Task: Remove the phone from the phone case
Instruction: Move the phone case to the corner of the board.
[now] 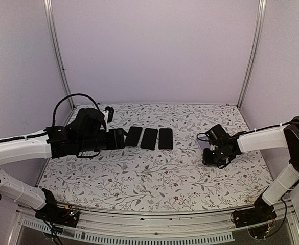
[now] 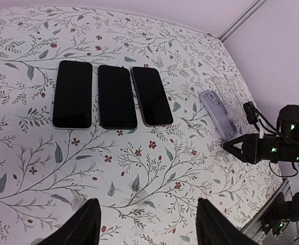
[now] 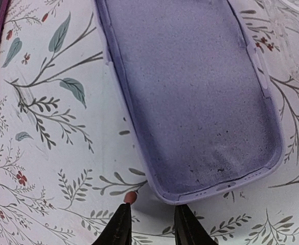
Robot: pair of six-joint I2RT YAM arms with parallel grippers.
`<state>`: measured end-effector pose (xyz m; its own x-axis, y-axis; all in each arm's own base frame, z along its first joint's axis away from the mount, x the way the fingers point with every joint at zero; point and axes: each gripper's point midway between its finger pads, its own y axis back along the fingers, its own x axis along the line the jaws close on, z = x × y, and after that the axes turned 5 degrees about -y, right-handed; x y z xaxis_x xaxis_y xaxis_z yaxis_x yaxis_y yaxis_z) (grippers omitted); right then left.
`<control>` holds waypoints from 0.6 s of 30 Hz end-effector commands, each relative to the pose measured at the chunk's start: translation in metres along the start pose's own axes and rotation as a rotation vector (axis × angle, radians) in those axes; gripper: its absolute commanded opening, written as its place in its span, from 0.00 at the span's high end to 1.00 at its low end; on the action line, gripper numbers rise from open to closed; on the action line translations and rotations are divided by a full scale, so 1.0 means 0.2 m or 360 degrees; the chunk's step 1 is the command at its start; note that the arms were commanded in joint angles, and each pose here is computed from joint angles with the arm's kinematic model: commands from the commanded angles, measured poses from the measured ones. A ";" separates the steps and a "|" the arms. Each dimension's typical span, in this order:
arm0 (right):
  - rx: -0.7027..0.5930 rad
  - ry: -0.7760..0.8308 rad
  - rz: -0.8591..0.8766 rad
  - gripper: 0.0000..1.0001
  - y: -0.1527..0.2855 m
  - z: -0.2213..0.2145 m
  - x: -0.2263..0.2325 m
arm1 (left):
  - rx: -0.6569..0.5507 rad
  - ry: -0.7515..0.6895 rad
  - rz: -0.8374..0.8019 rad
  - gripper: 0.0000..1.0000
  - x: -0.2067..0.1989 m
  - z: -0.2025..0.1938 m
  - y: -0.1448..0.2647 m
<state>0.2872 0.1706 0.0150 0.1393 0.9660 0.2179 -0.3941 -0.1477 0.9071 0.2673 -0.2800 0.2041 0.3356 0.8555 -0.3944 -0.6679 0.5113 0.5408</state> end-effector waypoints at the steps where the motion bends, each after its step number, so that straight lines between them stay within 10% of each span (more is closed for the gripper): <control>1: 0.0007 -0.0008 0.0012 0.70 -0.06 0.03 0.05 | -0.0041 0.0029 0.0002 0.35 0.02 0.03 0.02; 18: -0.0104 -0.0073 -0.0094 0.70 -0.11 0.27 0.01 | -0.0042 0.0046 0.0023 0.36 0.04 0.03 0.05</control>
<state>0.3409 0.1798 0.0166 0.1814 0.9580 0.2219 -0.4446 -0.1214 0.8875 0.2663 -0.2768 0.2078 0.3267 0.8536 -0.4058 -0.6739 0.5114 0.5332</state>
